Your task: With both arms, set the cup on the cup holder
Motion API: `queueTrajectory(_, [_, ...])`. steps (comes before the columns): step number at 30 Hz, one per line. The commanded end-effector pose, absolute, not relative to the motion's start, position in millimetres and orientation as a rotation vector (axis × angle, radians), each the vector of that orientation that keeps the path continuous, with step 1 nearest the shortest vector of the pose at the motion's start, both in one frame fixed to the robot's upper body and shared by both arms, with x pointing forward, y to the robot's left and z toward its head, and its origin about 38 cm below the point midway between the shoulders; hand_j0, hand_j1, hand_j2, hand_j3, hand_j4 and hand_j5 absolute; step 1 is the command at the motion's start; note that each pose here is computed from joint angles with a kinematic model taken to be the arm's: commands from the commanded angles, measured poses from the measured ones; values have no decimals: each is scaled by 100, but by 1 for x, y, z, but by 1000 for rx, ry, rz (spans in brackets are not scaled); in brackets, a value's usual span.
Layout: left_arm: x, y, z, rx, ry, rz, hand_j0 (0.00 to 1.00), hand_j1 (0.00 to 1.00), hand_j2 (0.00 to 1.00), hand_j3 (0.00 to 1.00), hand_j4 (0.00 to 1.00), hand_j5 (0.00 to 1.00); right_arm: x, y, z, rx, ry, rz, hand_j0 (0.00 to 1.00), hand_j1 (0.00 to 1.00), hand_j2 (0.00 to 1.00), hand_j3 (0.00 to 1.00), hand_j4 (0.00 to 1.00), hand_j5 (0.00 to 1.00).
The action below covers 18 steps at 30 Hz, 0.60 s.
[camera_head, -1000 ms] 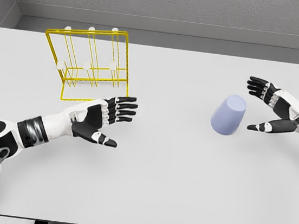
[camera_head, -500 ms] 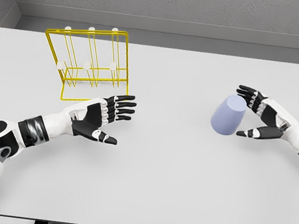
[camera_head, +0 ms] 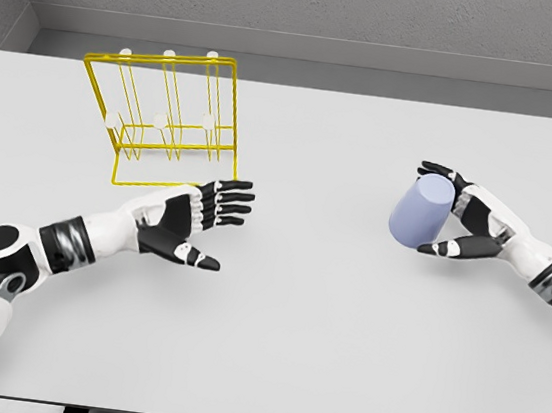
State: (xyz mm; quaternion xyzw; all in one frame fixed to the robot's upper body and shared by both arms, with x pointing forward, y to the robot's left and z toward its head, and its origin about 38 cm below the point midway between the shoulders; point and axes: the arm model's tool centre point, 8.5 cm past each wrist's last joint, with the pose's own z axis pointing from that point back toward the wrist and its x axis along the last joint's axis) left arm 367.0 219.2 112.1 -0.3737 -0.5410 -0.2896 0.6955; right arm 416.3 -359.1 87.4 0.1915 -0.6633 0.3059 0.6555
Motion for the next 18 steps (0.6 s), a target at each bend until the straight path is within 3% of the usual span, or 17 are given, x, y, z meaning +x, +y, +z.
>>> queueTrajectory(1, [367,219,112,-823,-1210,-658,100,100,100,100,100,100,415,-357,84,439,-1495,700,100,100,100,100,100,100])
queueTrajectory(9, [365,214,110,-814,-1204,-672,100,100,100,100,100,100,417,-354,80,441,-1475,691,100,100,100,100,100,100])
queueTrajectory(12, [365,212,111,-818,-1210,-670,100,100,100,100,100,100,419,-353,80,439,-1479,687,88,88,88,88,88,88])
queueTrajectory(18, [365,211,110,-822,-1214,-665,100,100,100,100,100,100,423,-348,77,445,-1457,681,77,77,77,77,77,77])
